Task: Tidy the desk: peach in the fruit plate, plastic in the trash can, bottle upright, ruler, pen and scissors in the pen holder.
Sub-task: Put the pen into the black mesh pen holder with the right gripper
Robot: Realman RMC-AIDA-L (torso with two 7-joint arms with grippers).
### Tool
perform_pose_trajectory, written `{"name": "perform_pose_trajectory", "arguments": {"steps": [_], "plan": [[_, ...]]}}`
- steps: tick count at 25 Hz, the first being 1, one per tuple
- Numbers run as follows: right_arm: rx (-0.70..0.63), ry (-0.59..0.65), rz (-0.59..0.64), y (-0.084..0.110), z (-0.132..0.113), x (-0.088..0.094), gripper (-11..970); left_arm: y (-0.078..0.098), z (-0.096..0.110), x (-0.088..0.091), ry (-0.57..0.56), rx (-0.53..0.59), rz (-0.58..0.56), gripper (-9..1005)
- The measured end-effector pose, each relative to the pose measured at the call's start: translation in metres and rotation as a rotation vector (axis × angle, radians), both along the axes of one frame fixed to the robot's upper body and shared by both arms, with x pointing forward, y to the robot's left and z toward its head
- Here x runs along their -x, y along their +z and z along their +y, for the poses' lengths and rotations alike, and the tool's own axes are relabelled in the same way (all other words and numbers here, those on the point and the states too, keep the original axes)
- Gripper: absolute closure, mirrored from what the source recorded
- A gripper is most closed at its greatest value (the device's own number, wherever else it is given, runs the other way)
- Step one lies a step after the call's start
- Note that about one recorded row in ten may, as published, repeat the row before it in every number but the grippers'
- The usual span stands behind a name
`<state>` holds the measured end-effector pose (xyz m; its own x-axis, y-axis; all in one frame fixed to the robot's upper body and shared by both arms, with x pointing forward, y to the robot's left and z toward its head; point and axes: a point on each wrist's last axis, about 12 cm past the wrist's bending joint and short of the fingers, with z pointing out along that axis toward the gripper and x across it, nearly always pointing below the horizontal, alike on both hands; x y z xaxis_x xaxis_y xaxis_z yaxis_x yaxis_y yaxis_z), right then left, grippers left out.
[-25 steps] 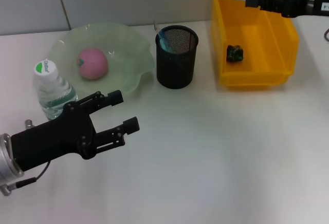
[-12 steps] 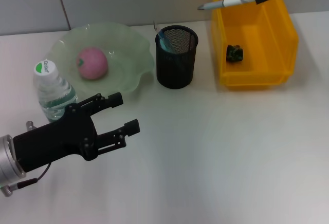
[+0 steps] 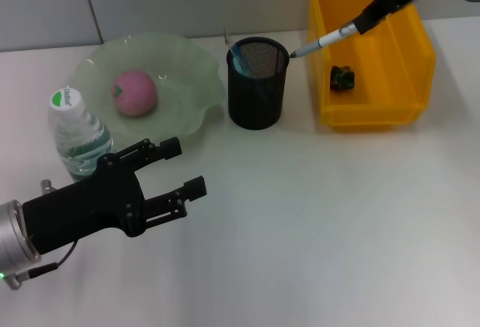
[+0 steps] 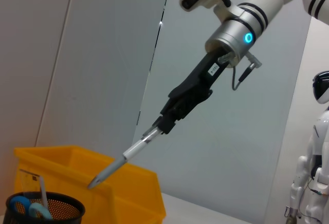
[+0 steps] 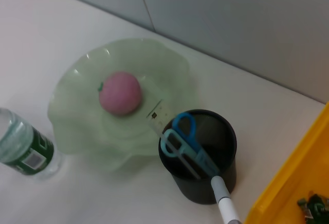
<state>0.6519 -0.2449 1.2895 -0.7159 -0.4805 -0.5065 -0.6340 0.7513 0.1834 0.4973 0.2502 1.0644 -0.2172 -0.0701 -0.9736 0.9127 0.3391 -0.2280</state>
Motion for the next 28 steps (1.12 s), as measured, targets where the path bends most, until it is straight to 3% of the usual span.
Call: {"name": "perform_pose_trajectory", "arguments": {"steps": [8,14,28], "plan": [[0.056,0.025,-0.024,-0.010,0.034,-0.015,812,-0.002,-0.001,0.003,0.001,0.004,0.000,210],[0.095,0.030,-0.026,-0.031,0.057,-0.026,811,-0.003,0.000,0.006,0.003,0.006,0.004,210],[0.137,0.013,-0.048,-0.052,0.079,-0.034,809,-0.003,0.007,0.011,0.004,0.014,0.007,210]]}}
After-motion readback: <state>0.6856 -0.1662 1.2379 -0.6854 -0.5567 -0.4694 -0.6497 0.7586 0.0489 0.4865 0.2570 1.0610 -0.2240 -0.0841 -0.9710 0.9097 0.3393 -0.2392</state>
